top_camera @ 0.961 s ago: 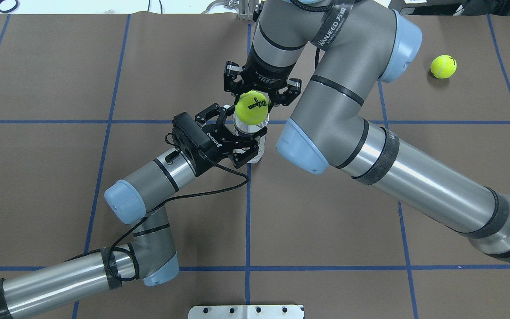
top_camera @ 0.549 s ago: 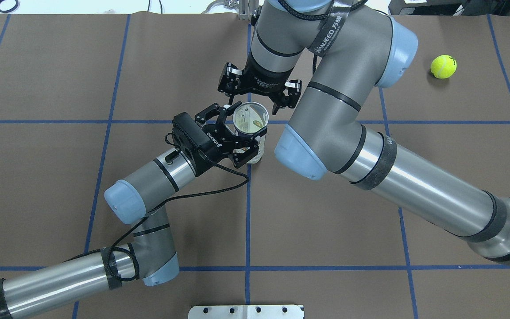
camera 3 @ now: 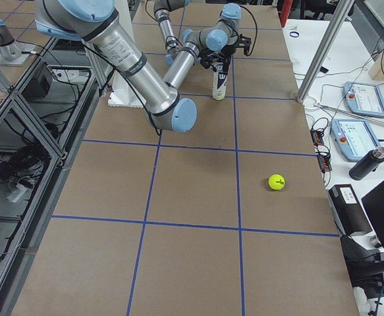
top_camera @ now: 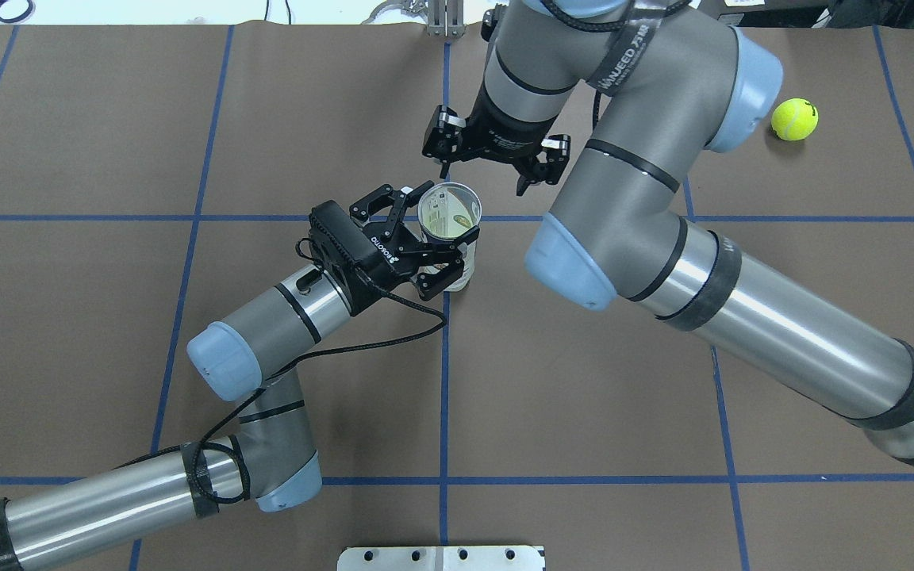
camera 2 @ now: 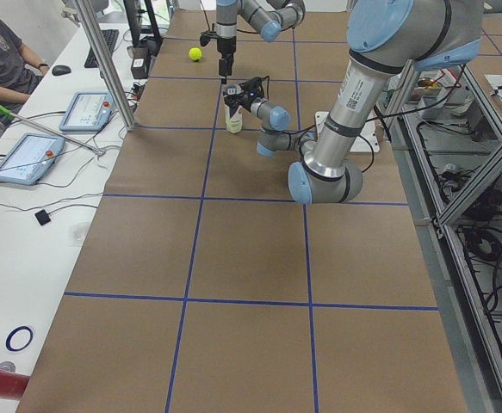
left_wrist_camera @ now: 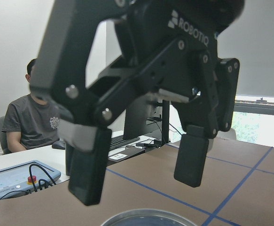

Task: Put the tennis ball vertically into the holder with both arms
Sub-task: 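Move the right gripper to the farther yellow tennis ball and grasp it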

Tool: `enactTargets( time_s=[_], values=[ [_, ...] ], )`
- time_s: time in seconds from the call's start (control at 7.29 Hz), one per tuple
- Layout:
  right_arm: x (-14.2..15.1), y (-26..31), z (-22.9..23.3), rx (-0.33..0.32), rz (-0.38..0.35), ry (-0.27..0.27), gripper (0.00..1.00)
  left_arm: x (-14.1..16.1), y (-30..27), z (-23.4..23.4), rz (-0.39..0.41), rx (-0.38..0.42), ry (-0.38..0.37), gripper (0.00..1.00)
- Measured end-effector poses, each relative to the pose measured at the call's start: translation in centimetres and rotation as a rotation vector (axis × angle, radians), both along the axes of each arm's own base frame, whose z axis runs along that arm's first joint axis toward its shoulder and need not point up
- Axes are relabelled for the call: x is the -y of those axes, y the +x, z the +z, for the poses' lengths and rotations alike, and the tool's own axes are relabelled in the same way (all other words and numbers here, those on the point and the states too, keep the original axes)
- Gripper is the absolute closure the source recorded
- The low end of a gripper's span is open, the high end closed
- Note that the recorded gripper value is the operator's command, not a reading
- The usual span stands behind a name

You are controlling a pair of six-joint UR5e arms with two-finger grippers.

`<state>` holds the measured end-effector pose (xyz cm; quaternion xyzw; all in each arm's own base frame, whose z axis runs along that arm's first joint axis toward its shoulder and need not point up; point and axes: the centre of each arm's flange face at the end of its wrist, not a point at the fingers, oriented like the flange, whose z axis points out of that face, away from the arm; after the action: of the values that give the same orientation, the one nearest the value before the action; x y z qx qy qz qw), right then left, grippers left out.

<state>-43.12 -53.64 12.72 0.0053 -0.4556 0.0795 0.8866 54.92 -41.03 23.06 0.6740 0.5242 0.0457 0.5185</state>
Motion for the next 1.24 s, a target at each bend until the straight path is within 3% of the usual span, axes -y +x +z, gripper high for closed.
enactTargets(
  time_s=[0.41,0.69,0.96,1.24],
  values=[
    [6.6,9.9,12.4,-0.091,-0.008,0.118,0.01,0.0,0.0,0.1,-0.001,0.000,-0.002,0.14],
    [12.7,15.3,19.8,-0.192,-0.019,0.152,0.02,0.0,-0.1,0.2,-0.006,-0.001,-0.005,0.14],
    [17.6,18.0,27.1,-0.294,0.043,0.216,0.04,0.1,-0.1,0.2,-0.008,-0.001,-0.006,0.14],
    [19.9,18.6,32.1,-0.399,0.113,0.269,0.04,0.1,-0.1,0.2,-0.010,-0.001,-0.007,0.14]
  ],
)
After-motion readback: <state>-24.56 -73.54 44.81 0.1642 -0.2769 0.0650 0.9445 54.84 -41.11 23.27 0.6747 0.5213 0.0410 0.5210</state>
